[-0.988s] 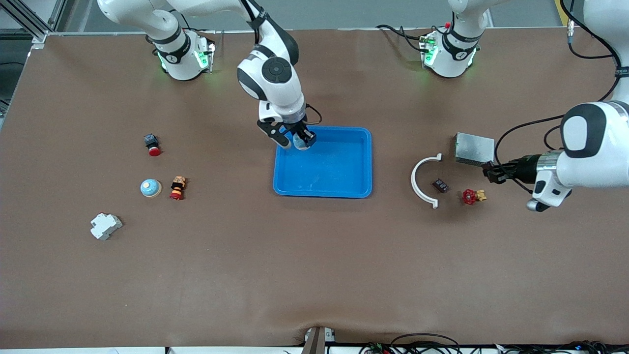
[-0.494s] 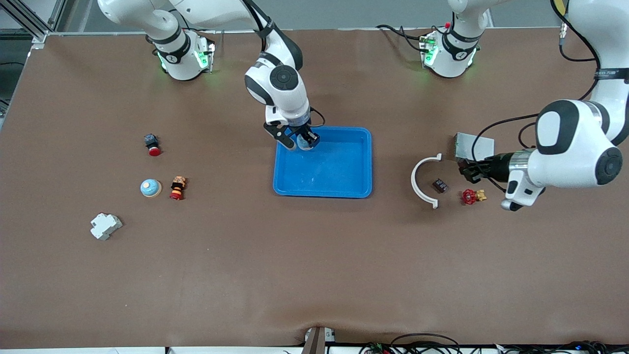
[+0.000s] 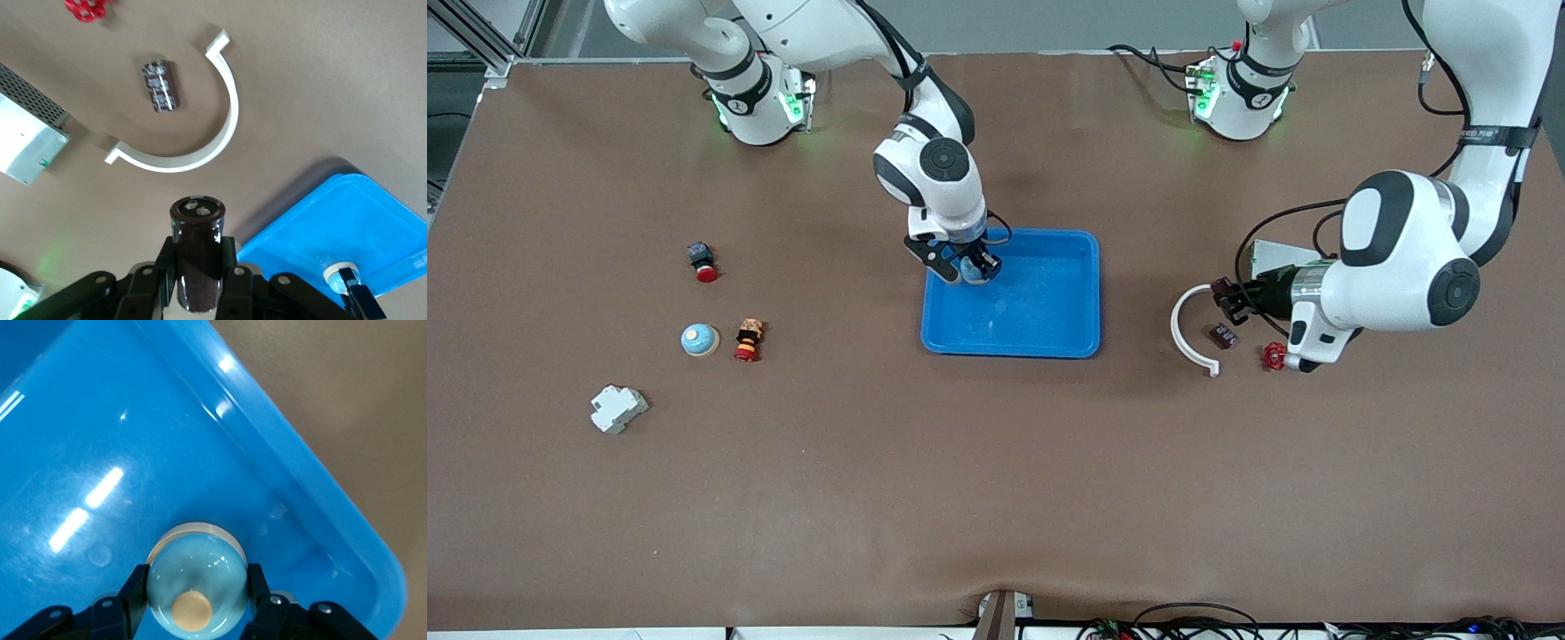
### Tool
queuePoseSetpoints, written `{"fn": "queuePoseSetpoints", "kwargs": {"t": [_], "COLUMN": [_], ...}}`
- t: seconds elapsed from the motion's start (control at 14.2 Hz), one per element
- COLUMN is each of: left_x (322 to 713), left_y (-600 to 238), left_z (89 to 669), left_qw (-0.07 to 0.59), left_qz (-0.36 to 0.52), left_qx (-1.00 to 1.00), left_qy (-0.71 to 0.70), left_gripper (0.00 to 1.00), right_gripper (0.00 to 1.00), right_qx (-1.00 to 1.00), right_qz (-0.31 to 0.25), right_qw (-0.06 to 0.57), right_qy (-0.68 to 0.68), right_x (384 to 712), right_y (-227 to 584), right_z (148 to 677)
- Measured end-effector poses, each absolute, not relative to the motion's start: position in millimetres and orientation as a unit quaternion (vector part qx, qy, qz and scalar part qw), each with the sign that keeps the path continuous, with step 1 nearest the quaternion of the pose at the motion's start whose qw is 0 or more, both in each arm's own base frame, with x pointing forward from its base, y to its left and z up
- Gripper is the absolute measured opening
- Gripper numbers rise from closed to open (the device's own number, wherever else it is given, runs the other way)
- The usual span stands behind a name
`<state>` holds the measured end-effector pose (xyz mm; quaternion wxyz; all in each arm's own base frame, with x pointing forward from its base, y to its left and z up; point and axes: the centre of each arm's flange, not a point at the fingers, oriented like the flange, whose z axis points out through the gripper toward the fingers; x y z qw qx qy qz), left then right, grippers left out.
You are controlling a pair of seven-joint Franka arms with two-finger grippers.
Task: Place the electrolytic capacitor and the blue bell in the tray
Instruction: 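Lower the bell into the tray while the left gripper carries the capacitor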
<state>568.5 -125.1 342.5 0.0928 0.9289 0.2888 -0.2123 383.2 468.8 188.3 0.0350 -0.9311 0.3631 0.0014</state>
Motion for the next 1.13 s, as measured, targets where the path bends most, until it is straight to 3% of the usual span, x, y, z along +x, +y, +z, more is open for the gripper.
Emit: {"fn": "queuePoseSetpoints", "kwargs": {"t": [0.28, 0.35, 0.56, 0.64, 1.13], "left_x": [566, 565, 561, 560, 548], "left_y": [-146, -151, -173, -181, -247], "left_z": [341, 340, 338, 336, 302], "left_qw": [0.096, 0.095, 0.092, 0.091, 0.097], "left_qz": [-0.198, -0.195, -0.188, -0.186, -0.182], "left_qx": [0.927, 0.926, 0.922, 0.921, 0.907], "left_qy": [0.304, 0.309, 0.324, 0.330, 0.367], "left_gripper": [0.30, 0.30, 0.30, 0.30, 0.30], "right_gripper": [0.64, 0.68, 0.96, 1.00, 1.00], "right_qx": [-0.930, -0.930, -0.929, -0.928, -0.928], "right_qz": [-0.007, -0.008, -0.008, -0.008, -0.011], "right_qw": [0.037, 0.039, 0.037, 0.036, 0.042], "right_qy": [0.365, 0.366, 0.369, 0.370, 0.370], "right_x": [384, 385, 388, 388, 398], "right_y": [471, 470, 467, 468, 478], "right_z": [188, 188, 176, 173, 187]}}
